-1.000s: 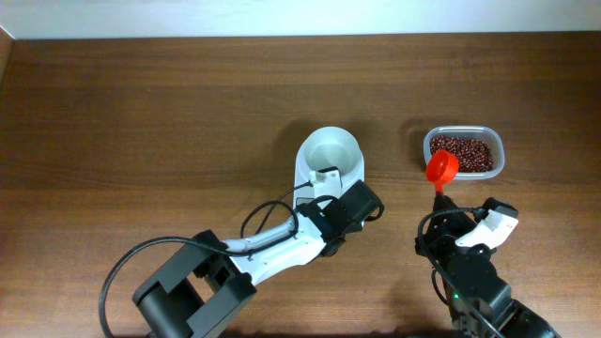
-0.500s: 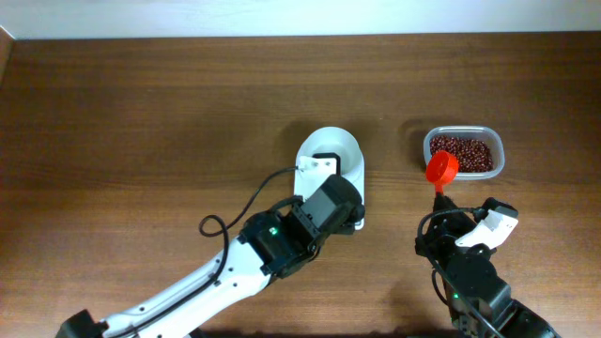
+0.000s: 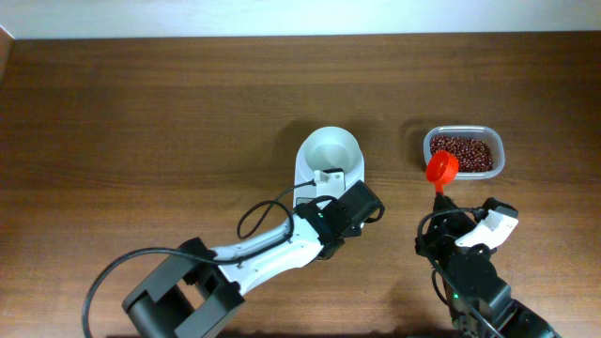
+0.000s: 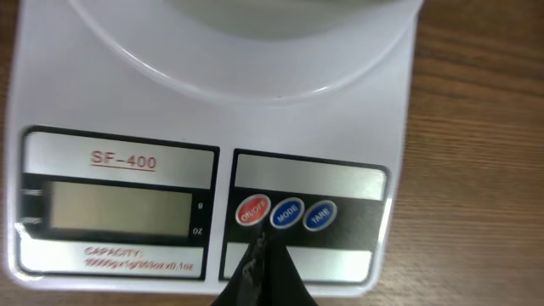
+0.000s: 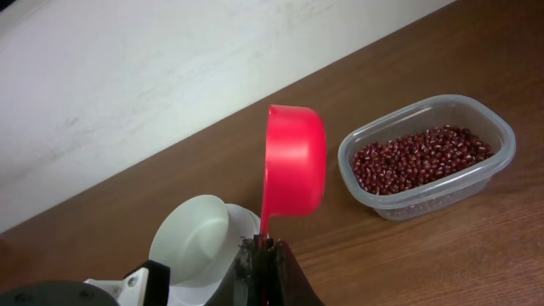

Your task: Scoop and weigh 50g on scale

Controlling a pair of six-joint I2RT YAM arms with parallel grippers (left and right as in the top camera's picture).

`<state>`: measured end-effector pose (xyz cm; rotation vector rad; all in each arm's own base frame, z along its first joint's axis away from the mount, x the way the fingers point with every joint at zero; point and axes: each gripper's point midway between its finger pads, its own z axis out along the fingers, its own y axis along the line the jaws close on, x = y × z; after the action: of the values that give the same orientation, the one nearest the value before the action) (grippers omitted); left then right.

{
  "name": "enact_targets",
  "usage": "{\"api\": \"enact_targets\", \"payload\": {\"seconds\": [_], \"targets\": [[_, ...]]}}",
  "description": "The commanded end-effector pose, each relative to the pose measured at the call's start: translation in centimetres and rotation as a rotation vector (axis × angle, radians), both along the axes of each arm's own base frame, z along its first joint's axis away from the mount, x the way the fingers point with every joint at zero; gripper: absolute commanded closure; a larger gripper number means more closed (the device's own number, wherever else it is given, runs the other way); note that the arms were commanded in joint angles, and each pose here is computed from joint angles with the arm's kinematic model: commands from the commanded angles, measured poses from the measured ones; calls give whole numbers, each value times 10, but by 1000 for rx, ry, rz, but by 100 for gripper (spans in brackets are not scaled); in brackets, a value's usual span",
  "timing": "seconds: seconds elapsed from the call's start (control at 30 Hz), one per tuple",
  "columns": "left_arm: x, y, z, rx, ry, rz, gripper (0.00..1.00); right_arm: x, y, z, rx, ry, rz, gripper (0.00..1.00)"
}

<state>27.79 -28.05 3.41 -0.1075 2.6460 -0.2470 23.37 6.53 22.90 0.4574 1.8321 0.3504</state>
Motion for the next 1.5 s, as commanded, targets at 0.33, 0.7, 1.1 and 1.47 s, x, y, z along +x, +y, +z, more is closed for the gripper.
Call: {"api": "enact_targets", "payload": {"seconds": [0.33,0.7,1.1,1.47], "targets": [[13,0,-12,28,-53,46,100,-1,2,10,16,-19,12,96],[13,1,-12,30,-55,48,100,-1,2,10,16,-19,12,96],[12,3,-16,40,-46,50,100,-1,2,10,16,-18,12,96],[10,6,-23,45,-27,78,100,-1,5,9,20,-14,29,96]]}}
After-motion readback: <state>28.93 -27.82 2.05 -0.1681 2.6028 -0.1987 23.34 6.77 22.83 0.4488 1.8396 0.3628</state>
